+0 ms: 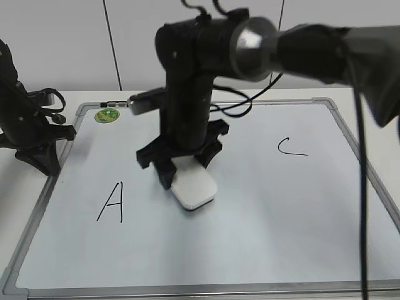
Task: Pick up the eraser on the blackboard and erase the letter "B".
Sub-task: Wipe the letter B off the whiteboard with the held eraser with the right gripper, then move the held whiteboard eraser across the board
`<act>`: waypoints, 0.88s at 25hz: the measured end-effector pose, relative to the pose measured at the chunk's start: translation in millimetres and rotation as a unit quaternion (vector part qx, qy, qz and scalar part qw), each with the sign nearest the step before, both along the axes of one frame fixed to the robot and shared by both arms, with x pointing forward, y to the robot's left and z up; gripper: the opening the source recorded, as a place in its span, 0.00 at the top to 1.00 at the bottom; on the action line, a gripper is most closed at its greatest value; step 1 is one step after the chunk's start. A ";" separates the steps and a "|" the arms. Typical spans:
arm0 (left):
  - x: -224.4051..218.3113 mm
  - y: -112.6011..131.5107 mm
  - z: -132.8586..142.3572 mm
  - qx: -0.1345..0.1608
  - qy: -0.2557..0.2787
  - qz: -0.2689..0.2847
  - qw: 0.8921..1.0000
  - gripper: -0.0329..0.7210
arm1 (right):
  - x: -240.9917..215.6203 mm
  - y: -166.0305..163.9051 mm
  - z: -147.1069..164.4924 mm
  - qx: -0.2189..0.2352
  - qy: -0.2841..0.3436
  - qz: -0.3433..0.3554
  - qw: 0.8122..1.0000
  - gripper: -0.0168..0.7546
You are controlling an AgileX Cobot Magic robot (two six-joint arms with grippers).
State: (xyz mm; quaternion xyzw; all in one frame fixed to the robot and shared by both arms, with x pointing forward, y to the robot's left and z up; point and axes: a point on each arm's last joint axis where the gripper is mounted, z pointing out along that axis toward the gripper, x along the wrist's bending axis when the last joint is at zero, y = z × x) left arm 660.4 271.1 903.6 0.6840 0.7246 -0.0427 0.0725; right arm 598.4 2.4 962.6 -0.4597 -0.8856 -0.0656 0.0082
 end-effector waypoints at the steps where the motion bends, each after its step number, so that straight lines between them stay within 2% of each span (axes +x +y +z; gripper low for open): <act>1: 0.0 0.0 0.0 0.000 0.000 0.000 1.000 0.90 | 3.1 -6.9 12.6 0.000 -0.017 -0.007 1.000 0.30; 6: 0.0 0.0 -0.7 0.000 0.001 0.000 1.000 0.90 | 24.2 -54.0 59.1 0.007 -0.072 -0.058 0.996 0.30; 9: 0.0 -0.1 -0.7 -0.001 0.001 0.000 1.000 0.90 | 31.9 -87.8 69.2 0.003 -0.076 -0.093 0.993 0.30; 18: -0.2 -0.2 -0.7 -0.001 0.002 0.000 1.000 0.90 | 4.4 -204.7 63.6 -0.044 -0.020 -0.205 0.978 0.30; 22: -0.3 -0.2 -0.7 -0.001 0.003 0.000 1.000 0.90 | -5.0 -235.4 49.6 -0.044 0.011 -0.226 0.973 0.30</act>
